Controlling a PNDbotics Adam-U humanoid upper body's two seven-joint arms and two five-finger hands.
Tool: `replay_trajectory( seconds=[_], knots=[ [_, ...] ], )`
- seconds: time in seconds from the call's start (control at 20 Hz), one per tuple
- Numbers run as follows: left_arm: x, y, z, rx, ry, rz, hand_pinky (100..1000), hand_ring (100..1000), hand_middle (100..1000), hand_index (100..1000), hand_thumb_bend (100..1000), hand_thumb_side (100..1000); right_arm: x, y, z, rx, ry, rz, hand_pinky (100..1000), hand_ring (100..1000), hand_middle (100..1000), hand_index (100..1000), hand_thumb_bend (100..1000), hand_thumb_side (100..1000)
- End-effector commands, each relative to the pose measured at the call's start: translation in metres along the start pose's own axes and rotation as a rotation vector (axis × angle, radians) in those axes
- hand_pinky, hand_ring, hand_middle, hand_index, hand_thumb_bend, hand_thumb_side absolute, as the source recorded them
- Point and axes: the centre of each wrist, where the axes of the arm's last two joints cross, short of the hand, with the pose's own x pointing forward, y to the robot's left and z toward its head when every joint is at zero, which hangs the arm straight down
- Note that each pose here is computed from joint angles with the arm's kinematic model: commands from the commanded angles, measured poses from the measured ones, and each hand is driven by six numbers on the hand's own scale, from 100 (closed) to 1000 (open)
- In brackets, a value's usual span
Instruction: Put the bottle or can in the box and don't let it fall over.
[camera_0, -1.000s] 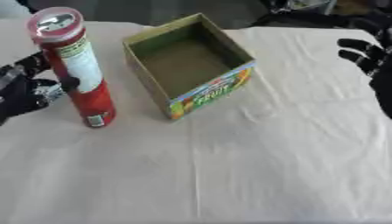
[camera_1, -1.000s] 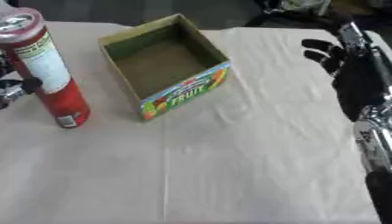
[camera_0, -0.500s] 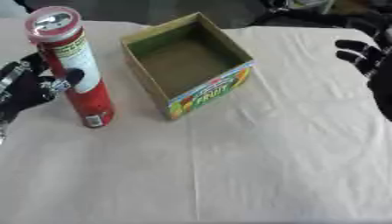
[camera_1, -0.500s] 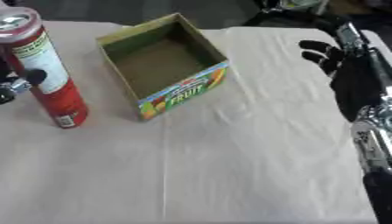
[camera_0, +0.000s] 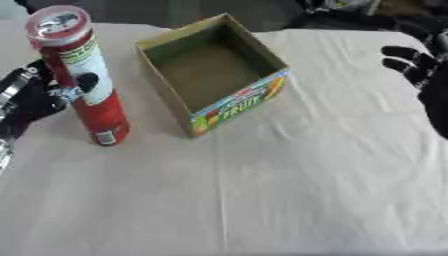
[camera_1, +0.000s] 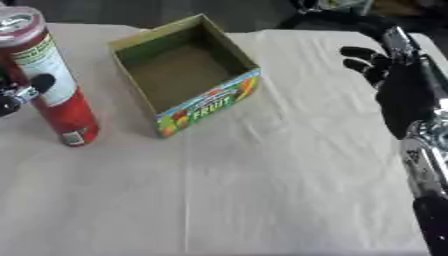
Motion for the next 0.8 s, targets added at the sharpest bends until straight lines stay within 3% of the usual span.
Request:
replay_trajectory(
  seconds=[0.05, 0.8],
  knots=[
    [0.0116, 0.0069, -0.0028, 0.013, -0.044, -0.01, 863, 1000, 1000, 882, 551, 513, 0.0105, -0.0001, -0.0018, 0.01, -0.033, 0.019, 847, 772, 905, 945, 100, 711],
    [0.0203, -0.003, -0.0122, -0.002, -0.095, -0.001, 847, 1000, 1000, 816, 508, 495, 0.0098, 0.001, -0.0018, 0.016, -0.027, 0.016, 847, 771, 904, 945, 100, 716]
  ],
)
